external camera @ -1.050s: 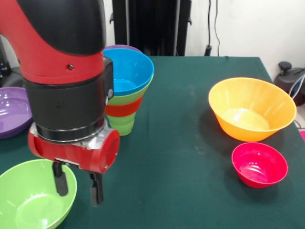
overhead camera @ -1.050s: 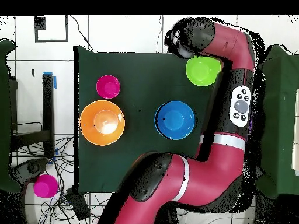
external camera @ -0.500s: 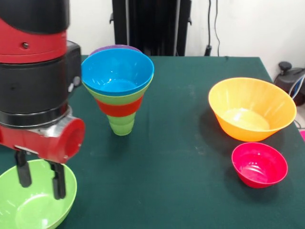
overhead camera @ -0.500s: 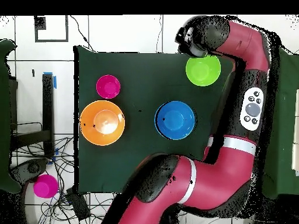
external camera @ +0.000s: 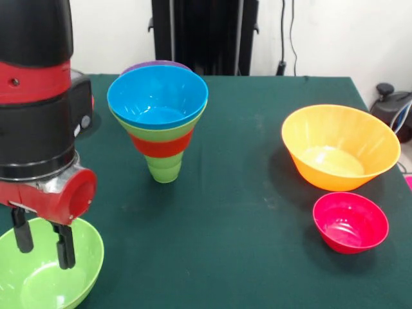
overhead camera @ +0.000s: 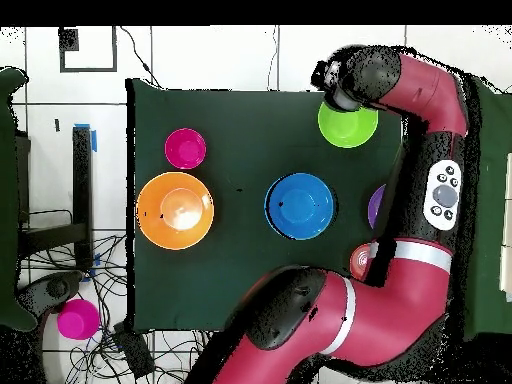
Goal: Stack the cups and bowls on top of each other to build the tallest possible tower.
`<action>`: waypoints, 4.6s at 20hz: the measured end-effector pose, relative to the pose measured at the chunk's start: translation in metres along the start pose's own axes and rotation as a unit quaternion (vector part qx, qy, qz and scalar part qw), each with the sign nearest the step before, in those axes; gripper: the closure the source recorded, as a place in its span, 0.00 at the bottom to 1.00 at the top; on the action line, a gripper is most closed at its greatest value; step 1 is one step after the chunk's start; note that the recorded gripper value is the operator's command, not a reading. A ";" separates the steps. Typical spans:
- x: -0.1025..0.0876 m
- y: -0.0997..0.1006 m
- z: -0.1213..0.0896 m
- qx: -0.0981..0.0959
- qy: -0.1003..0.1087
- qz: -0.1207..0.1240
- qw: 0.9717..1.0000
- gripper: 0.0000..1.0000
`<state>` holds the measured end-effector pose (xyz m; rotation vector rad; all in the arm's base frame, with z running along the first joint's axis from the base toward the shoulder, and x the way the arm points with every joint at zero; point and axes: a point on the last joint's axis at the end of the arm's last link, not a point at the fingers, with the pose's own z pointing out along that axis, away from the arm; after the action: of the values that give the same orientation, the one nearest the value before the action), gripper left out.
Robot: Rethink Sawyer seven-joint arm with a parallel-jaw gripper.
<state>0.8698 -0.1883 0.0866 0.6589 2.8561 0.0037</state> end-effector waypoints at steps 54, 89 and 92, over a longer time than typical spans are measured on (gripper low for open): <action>0.123 -0.010 0.075 -0.022 0.046 -0.009 0.999 0.00; 0.110 -0.010 0.056 -0.031 0.017 -0.006 0.999 1.00; 0.107 -0.009 0.045 -0.030 0.017 -0.008 0.999 1.00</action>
<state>0.7814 -0.1522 0.0210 0.6291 2.8812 0.0985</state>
